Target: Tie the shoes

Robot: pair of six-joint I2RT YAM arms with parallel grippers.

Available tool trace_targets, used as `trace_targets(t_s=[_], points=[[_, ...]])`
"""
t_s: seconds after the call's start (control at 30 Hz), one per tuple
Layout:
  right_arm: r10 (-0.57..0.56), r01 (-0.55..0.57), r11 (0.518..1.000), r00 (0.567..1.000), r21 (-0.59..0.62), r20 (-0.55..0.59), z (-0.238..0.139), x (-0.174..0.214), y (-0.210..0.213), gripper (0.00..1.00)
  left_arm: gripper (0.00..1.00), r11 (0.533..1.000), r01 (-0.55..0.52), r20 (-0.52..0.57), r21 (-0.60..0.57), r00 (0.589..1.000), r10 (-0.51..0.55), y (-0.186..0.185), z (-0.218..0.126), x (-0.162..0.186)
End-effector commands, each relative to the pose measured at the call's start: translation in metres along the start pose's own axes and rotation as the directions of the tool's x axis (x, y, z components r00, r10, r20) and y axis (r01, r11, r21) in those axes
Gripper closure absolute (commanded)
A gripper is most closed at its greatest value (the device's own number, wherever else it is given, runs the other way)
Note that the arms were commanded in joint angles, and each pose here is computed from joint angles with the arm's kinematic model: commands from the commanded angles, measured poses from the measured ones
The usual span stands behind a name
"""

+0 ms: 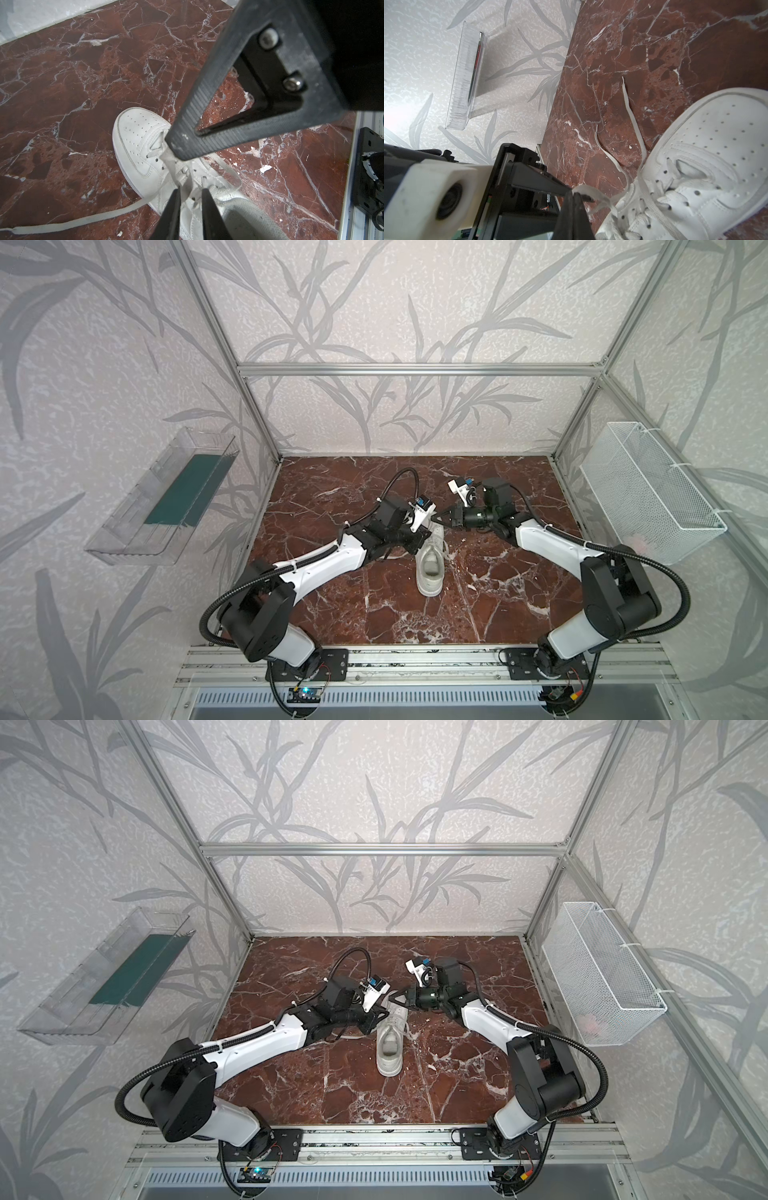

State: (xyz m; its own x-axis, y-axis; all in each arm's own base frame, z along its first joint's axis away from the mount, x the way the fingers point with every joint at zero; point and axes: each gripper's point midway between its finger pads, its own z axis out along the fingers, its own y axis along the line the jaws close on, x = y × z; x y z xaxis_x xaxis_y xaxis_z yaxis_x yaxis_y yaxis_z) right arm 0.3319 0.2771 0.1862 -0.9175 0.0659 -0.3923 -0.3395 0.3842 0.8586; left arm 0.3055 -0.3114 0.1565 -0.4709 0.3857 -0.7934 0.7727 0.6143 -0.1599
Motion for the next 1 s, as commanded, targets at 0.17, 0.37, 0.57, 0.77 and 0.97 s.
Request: trace_targets(t_s=[0.17,0.37,0.57,0.77,0.97], points=[[-0.040,0.041,0.999,0.999,-0.030,0.028,-0.006,-0.010,0.017,1.00,0.84,1.000,0.005,0.034,0.021,0.999,-0.005,-0.005,0.005,-0.013],[-0.042,0.043,0.999,0.999,-0.028,0.029,-0.007,-0.009,0.017,1.00,0.92,1.000,0.002,0.037,0.007,0.999,-0.002,-0.003,0.005,-0.015],[-0.039,0.040,0.999,0.999,-0.023,0.032,-0.007,-0.010,0.015,1.00,1.00,1.000,-0.008,0.044,-0.004,0.999,0.008,-0.003,-0.001,-0.021],[-0.038,0.039,0.999,0.998,-0.017,0.040,-0.010,-0.010,0.014,1.00,1.00,1.000,-0.012,0.064,0.000,0.998,0.012,-0.005,-0.007,-0.028],[-0.023,0.023,1.000,0.999,-0.006,0.047,-0.013,-0.011,0.008,1.00,1.00,1.000,-0.011,0.085,-0.002,0.996,0.012,-0.006,-0.012,-0.035]])
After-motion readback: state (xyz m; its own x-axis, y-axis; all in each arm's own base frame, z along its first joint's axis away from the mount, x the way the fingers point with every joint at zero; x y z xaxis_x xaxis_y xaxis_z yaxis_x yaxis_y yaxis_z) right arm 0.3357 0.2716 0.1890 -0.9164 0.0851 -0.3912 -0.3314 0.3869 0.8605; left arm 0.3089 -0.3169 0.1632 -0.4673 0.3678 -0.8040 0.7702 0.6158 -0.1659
